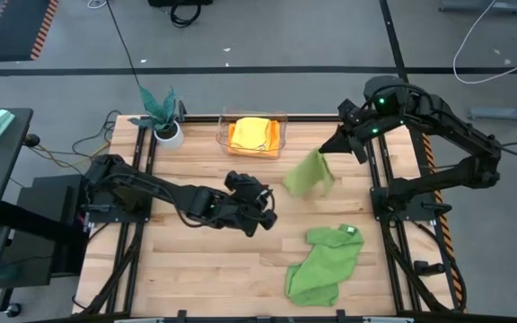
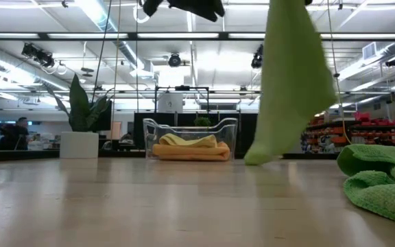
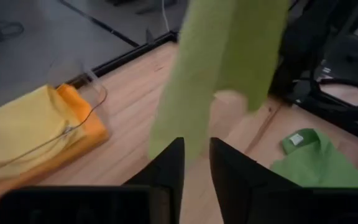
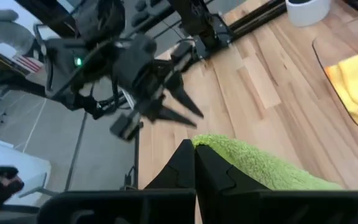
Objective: Fold microfiber towels
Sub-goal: Fold the light green towel
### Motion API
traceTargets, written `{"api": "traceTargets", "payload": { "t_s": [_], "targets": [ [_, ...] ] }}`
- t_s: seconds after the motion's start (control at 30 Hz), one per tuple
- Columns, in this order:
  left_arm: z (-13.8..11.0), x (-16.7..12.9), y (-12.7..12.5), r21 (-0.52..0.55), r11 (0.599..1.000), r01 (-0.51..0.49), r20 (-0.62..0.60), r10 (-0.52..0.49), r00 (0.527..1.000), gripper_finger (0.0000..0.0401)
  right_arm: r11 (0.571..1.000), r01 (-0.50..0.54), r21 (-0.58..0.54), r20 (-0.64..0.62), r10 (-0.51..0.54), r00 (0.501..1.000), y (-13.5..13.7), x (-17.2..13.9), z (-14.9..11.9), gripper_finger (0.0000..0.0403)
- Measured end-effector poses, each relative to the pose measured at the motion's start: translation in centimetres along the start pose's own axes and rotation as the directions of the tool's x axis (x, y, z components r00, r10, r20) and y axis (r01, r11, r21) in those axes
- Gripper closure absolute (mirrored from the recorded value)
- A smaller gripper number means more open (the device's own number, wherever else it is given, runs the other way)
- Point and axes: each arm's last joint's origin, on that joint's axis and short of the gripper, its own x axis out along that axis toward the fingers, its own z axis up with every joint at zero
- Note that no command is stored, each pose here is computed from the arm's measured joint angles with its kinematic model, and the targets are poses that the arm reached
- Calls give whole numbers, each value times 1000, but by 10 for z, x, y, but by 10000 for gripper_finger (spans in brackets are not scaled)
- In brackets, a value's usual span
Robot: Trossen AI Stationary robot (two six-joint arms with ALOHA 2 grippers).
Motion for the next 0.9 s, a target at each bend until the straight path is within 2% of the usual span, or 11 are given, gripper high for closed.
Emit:
{"api": "traceTargets", "payload": {
  "t_s": [0.37, 0.63, 0.9],
  "targets": [
    [3, 3, -8, -26, 999, 47, 42, -45, 998, 299, 997, -76, 22, -68, 77, 995, -14, 33, 13, 402],
    [-12, 14, -10, 34, 997, 64, -48, -62, 997, 298, 993, -114, 19, -74, 115, 991, -18, 44, 18, 403],
    [-19, 22, -14, 31, 994, 107, -94, -104, 990, 298, 992, -124, 3, -56, 124, 991, -17, 43, 20, 403]
  ]
}}
